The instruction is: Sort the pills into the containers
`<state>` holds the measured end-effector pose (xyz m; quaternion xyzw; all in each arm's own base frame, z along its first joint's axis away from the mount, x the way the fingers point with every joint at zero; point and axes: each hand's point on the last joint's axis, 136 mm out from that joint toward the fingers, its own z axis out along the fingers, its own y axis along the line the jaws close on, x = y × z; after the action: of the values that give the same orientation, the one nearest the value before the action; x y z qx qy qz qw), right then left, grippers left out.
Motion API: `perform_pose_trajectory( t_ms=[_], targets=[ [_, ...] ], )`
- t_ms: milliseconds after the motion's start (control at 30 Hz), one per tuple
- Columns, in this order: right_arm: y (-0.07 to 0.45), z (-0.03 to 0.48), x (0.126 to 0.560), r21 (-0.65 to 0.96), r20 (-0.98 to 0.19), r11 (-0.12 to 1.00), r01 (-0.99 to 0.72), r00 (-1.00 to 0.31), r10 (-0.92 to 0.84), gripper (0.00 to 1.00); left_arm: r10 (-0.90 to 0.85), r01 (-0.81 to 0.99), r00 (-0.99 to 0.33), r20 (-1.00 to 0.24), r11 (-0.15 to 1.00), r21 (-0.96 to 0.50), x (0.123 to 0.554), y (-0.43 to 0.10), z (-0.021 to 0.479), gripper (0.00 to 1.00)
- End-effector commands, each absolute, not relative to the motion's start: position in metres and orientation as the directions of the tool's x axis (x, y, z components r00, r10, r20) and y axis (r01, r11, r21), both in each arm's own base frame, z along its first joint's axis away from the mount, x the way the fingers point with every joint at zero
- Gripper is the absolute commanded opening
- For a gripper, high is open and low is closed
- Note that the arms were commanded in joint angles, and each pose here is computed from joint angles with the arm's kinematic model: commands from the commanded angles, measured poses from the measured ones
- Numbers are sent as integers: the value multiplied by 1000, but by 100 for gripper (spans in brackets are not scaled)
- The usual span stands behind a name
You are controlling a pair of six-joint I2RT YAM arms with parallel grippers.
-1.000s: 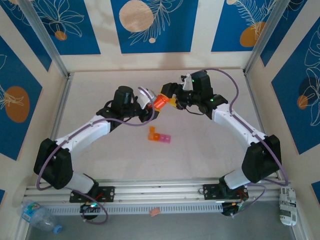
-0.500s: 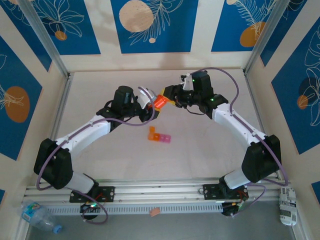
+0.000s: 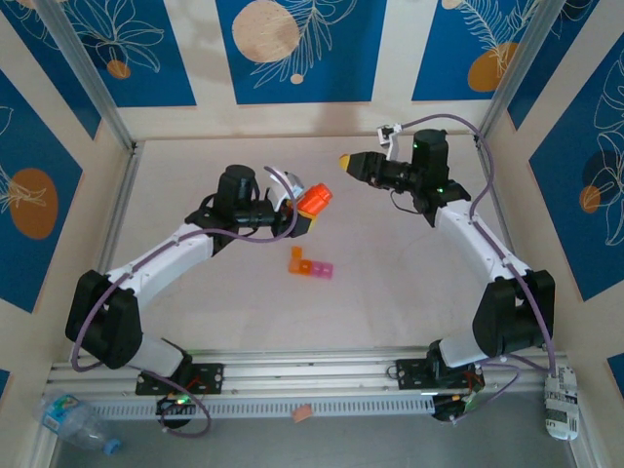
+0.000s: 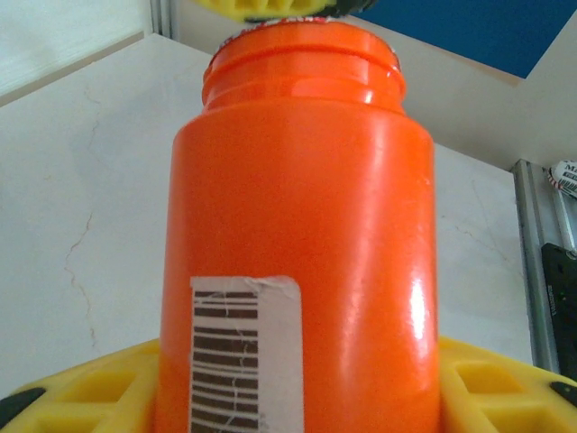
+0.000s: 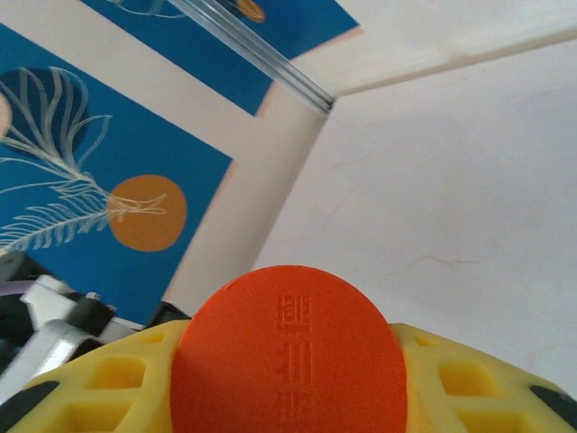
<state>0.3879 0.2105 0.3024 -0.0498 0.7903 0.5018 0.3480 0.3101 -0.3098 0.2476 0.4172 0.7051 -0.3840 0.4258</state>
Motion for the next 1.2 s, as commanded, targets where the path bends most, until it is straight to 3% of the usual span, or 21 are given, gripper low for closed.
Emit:
perform_pose_trajectory(
  t_ms=[0, 167, 300, 467, 700, 1167],
  targets=[
    [187, 246, 396, 710, -535, 662, -239, -795, 286, 31, 223, 915, -263, -939, 367, -169, 308, -305, 264, 0],
    [150, 161, 395, 559, -433, 828, 41, -837, 334, 29, 215, 871, -257, -942, 473, -130, 317, -290, 260, 0],
    [133, 111, 389, 387, -399, 907, 163, -857, 325, 27, 206, 843, -254, -945, 526, -111, 320, -281, 257, 0],
    [123, 66, 377, 205, -369, 944, 258, -873, 319, 28, 202, 820, -257, -945, 563, -102, 322, -275, 256, 0],
    [124, 33, 362, 129, -334, 946, 298, -885, 325, 33, 201, 804, -259, -945, 588, -95, 323, -269, 255, 0],
    [135, 31, 347, 188, -285, 946, 264, -907, 309, 75, 175, 781, -283, -943, 613, -121, 318, -262, 258, 0]
  ],
)
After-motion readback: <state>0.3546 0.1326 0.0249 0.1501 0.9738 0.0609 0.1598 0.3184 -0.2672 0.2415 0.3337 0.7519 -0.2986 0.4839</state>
